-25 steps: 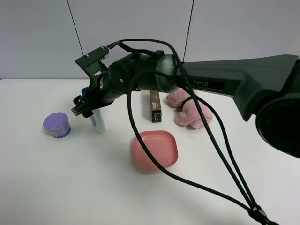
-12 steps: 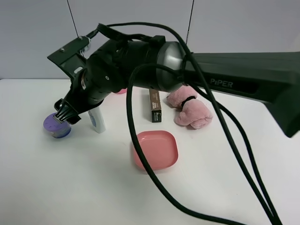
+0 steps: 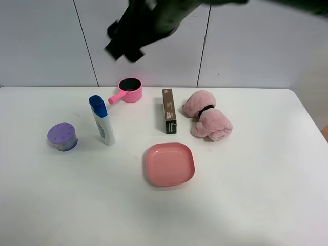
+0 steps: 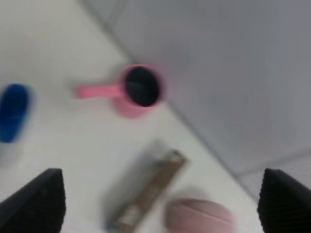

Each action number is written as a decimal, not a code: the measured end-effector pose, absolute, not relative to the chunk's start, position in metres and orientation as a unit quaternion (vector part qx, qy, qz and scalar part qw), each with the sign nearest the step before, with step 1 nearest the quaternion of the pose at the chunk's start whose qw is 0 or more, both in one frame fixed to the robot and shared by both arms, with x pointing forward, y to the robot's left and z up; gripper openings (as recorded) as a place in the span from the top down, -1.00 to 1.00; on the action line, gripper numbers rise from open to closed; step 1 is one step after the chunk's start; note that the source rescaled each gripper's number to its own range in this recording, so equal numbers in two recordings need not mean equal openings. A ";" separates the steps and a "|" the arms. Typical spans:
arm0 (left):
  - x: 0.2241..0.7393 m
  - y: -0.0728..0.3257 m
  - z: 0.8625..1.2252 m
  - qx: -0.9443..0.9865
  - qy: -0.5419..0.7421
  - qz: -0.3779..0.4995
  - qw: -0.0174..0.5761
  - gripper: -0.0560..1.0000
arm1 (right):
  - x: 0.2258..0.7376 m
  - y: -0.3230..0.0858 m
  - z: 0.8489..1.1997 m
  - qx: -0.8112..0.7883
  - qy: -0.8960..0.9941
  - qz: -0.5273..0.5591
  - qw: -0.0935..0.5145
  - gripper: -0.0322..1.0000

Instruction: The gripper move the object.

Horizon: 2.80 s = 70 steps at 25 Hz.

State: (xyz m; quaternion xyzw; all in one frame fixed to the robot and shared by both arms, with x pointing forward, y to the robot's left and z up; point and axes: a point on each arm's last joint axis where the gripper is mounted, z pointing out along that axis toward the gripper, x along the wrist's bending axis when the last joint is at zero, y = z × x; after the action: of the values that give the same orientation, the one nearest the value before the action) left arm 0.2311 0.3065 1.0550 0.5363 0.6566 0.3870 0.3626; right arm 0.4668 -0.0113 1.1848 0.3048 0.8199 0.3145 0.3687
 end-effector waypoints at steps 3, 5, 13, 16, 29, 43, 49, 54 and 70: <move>0.231 0.306 1.055 0.536 0.657 0.387 0.363 -1.00 | 0.448 -0.058 1.228 0.339 0.786 0.317 0.409 -0.66; 0.231 0.306 1.055 0.536 0.657 0.387 0.363 -1.00 | 0.431 -0.095 1.254 0.369 0.765 0.319 0.421 -0.66; 0.231 0.306 1.055 0.536 0.657 0.387 0.363 -1.00 | 0.353 -0.228 1.325 0.412 0.668 0.447 0.429 -0.66; 0.231 0.306 1.055 0.536 0.657 0.387 0.363 -1.00 | 0.325 -0.278 1.339 0.393 0.640 0.469 0.465 -0.66; 0.231 0.306 1.055 0.536 0.657 0.387 0.363 -1.00 | 0.265 -0.387 1.344 0.306 0.600 0.371 0.640 -0.66; 0.231 0.307 1.055 0.536 0.657 0.387 0.362 -1.00 | 0.174 -0.359 1.303 0.381 0.588 0.398 0.592 -0.66; 0.231 0.307 1.055 0.536 0.657 0.387 0.362 -1.00 | 0.188 -0.343 1.242 0.440 0.617 0.357 0.547 -0.66; 0.231 0.307 1.055 0.536 0.657 0.387 0.362 -1.00 | 0.200 -0.335 1.183 0.499 0.607 0.387 0.483 -0.66; 0.231 0.307 1.055 0.536 0.657 0.387 0.362 -1.00 | 0.219 -0.314 1.089 0.527 0.617 0.441 0.383 -0.66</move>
State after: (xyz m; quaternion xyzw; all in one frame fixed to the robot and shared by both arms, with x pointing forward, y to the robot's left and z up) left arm 0.2311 0.3066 1.0550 0.5363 0.6566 0.3874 0.3622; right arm 0.2186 -0.3141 1.0888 0.5272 0.6173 0.4405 0.3832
